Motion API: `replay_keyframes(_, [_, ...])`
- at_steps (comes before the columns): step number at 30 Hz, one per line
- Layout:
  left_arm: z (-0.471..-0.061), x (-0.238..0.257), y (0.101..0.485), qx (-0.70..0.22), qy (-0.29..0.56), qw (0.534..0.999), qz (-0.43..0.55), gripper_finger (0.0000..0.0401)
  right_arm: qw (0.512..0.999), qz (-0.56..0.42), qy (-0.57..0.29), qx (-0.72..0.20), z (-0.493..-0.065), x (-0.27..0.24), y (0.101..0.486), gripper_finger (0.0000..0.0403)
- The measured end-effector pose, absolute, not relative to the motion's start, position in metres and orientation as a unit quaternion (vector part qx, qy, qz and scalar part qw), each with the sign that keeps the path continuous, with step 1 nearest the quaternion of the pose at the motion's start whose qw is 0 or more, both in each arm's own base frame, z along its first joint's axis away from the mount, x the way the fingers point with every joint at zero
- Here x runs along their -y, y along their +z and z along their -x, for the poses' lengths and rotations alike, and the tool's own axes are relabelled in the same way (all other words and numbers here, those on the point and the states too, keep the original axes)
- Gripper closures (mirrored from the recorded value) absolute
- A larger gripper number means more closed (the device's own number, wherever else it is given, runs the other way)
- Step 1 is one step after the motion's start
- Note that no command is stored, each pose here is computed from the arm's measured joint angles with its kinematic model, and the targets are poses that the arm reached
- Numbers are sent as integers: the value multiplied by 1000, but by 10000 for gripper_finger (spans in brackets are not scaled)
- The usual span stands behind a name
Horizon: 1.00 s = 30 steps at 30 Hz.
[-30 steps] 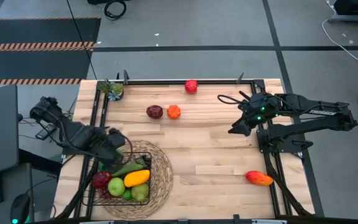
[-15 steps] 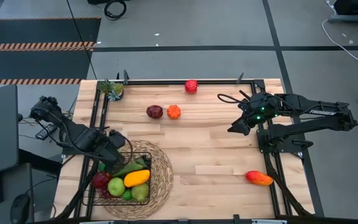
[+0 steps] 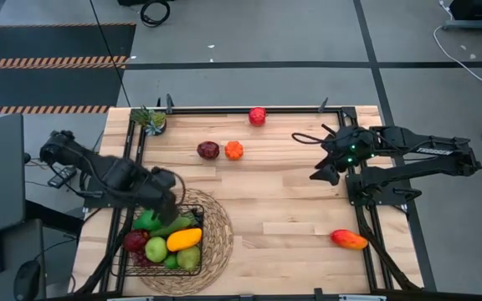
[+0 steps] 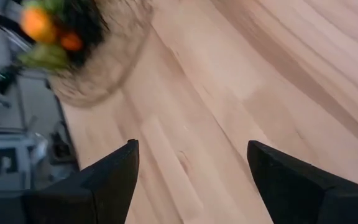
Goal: Build produce basket
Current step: Put the squash into the black wire basket
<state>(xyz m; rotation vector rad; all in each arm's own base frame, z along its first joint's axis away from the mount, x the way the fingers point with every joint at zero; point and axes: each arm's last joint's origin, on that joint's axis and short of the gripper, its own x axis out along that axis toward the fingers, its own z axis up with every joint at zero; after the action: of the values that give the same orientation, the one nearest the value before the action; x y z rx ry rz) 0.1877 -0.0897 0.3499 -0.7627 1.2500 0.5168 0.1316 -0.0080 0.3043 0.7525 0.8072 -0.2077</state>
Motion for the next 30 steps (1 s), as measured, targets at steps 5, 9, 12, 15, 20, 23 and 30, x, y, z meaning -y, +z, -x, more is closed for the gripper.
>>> replay_keyframes(5, [-196, 69, 371, -511, 249, 744, 351, 46, 824, -337, -111, -442, -122, 8, 296, 102])
replay_keyframes(9, [-204, 44, 376, -462, 300, 754, 358, 46, 829, -319, -103, -449, -121, 7, 295, 102])
replay_keyframes(12, [-216, 22, 375, -429, 334, 753, 371, 46, 839, -306, -102, -438, -123, 8, 297, 102])
replay_keyframes(15, [-239, 3, 373, -390, 333, 771, 379, 46, 856, -296, -104, -410, -127, 11, 300, 102])
replay_keyframes(20, [-284, -31, 364, -334, 297, 813, 372, 46, 866, -312, -130, -368, -132, 17, 305, 102])
replay_keyframes(23, [-304, -57, 350, -345, 282, 821, 356, 46, 865, -323, -159, -349, -133, 21, 306, 102])
replay_keyframes(30, [-323, -109, 315, -403, 262, 828, 287, 46, 834, -389, -220, -322, -132, 26, 306, 102])
